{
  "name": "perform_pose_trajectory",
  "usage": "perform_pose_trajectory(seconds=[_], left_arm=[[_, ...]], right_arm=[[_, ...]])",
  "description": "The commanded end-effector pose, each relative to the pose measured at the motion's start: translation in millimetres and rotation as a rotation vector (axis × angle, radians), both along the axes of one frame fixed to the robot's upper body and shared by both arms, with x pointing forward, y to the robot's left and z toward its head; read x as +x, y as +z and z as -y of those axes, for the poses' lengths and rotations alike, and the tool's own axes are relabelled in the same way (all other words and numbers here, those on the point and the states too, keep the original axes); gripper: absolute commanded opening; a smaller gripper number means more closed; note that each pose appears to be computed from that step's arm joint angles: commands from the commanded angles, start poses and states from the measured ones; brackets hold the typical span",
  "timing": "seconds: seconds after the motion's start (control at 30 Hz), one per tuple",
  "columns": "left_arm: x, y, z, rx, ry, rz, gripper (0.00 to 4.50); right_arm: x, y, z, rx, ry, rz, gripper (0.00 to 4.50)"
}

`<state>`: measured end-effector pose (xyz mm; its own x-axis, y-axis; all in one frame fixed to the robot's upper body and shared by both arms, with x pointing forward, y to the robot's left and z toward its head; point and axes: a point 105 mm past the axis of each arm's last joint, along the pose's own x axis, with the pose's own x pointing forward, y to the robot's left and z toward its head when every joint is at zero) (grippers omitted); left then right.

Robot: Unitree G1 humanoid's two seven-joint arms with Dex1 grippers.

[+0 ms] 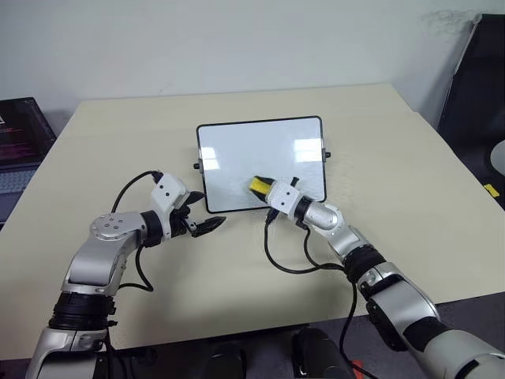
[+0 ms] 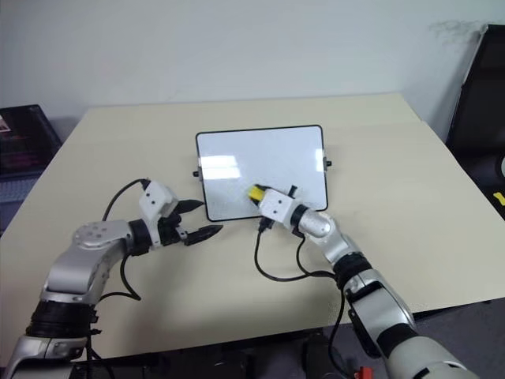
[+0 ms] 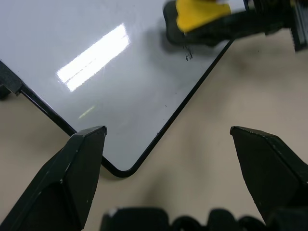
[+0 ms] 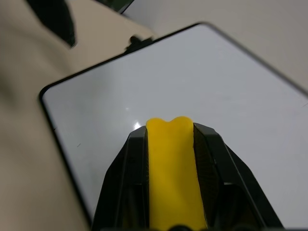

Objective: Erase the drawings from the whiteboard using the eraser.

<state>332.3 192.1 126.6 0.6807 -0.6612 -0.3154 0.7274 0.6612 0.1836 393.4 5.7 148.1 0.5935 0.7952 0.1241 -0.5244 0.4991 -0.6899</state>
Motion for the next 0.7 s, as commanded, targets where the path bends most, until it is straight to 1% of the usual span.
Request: perform_pose_trajectory(seconds=[0.03, 0.13, 0.2, 0.37, 0.5, 0.7], left_arm=[[0.4, 15.1, 0.8, -0.007, -0.008, 0.053, 4.50], [-0.2, 14.5, 1.7, -0.008, -0.010, 0.051, 4.50], [-0.5, 14.7, 1.5, -0.008, -0.010, 0.051, 4.50], [-1.0, 15.4, -0.6, -0.005, -0.003, 0.051, 4.50], [-0.7, 16.0, -0.7, -0.005, -0.002, 0.052, 4.50], [0.3, 16.8, -1.1, -0.005, -0.003, 0.053, 4.50]], right_arm=[[14.2, 26.0, 7.6, 0.087, -0.081, 0.061, 0.96], [24.1, 8.2, 15.9, 0.056, -0.155, 0.015, 0.96], [25.4, -3.7, 16.7, 0.031, -0.169, -0.018, 0.96], [13.3, -42.2, 7.7, -0.010, -0.117, -0.150, 0.96], [3.9, -60.3, 3.0, -0.035, -0.085, -0.198, 0.96], [-6.8, -78.4, -2.9, -0.084, -0.044, -0.239, 0.96]])
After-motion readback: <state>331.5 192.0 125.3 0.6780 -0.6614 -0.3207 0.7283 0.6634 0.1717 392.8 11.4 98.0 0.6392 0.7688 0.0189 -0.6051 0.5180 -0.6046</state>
